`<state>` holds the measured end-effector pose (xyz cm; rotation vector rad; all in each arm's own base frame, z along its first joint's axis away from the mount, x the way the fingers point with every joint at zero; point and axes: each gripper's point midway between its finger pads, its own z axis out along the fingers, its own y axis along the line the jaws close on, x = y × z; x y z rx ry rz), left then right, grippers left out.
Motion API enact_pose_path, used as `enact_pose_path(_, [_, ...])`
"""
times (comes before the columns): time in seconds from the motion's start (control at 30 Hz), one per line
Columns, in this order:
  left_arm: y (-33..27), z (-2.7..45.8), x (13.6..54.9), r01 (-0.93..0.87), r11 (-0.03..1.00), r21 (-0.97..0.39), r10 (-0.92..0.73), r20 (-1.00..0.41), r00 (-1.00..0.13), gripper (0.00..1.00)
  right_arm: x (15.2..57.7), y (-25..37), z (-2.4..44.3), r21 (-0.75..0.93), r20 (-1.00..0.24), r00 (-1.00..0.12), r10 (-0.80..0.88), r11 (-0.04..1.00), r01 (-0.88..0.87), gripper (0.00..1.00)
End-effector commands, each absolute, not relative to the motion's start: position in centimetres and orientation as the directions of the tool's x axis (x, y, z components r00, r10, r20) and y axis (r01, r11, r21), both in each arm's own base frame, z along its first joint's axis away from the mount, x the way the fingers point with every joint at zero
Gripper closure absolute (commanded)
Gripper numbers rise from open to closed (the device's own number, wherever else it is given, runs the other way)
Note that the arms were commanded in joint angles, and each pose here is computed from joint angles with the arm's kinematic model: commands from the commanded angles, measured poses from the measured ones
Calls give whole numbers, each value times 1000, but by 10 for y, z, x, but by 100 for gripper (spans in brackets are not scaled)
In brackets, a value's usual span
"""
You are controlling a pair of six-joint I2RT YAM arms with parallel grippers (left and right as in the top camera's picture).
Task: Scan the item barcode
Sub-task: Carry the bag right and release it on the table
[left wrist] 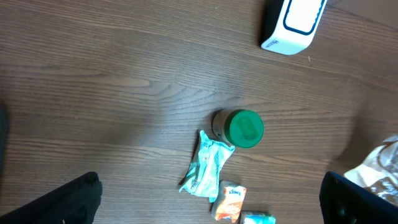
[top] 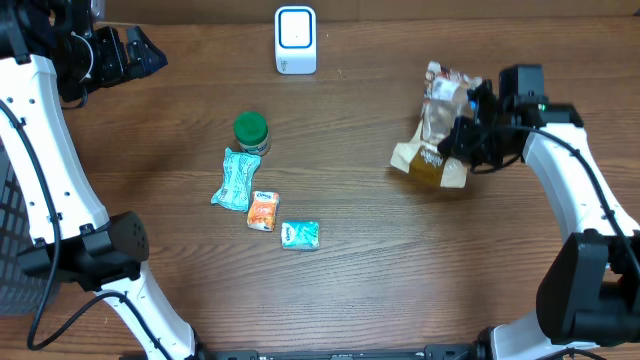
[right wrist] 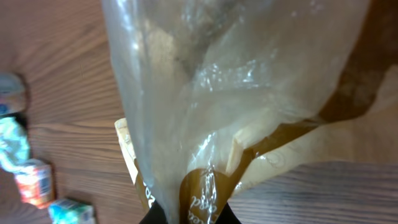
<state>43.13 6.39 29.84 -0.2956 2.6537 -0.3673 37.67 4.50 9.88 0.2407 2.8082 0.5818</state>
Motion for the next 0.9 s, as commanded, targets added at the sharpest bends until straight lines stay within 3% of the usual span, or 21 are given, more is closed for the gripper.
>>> enact_pose_path(0.0, [60, 298, 431, -138, 943, -303, -256, -395, -882, 0, 369, 49, 86, 439, -208, -955, 213, 893, 103, 96])
enact_pose_path(0.03, [60, 298, 431, -138, 943, -303, -256, -395, -882, 0, 367, 49, 83, 439, -206, -955, 213, 893, 104, 96])
enact_pose_path(0.07, [60, 298, 431, -138, 943, -303, -256, -395, -882, 0, 367, 49, 82, 439, -205, -955, 213, 893, 105, 89])
enact_pose_path(0.1, [60, 298, 431, -138, 943, -303, -256, -395, -882, 0, 367, 49, 82, 438, -205, -955, 213, 893, 105, 70])
enact_pose_path(0.13, [60, 298, 431, -138, 943, -303, -256, -395, -882, 0, 368, 49, 83, 439, -208, -955, 213, 893, 103, 44])
enact_pose_path(0.23, [60, 298, 431, -138, 943, -303, -256, -395, -882, 0, 377, 49, 101, 450, -227, -950, 216, 888, 94, 11])
enact_pose_path(0.33, [60, 298, 431, -138, 943, -303, -256, -395, -882, 0, 385, 56, 140, 491, -236, -948, 212, 868, 72, 0])
enact_pose_path(0.5, [60, 298, 431, -138, 943, -303, -256, -395, -882, 0, 384, 88, 198, 573, -245, -956, 162, 819, -8, 0])
enact_pose_path(0.7, [60, 298, 431, -138, 943, -303, -256, -395, -882, 0, 360, 147, 183, 598, -204, -979, 13, 793, -114, 0])
enact_pose_path(0.77, [59, 298, 431, -136, 943, -303, -254, -395, -883, 0, 347, 175, 163, 565, -215, -972, -98, 799, -206, 23])
enact_pose_path(0.87, [60, 298, 431, -136, 943, -303, -254, -395, -883, 0, 327, 208, 137, 517, -211, -951, -226, 800, -305, 42])
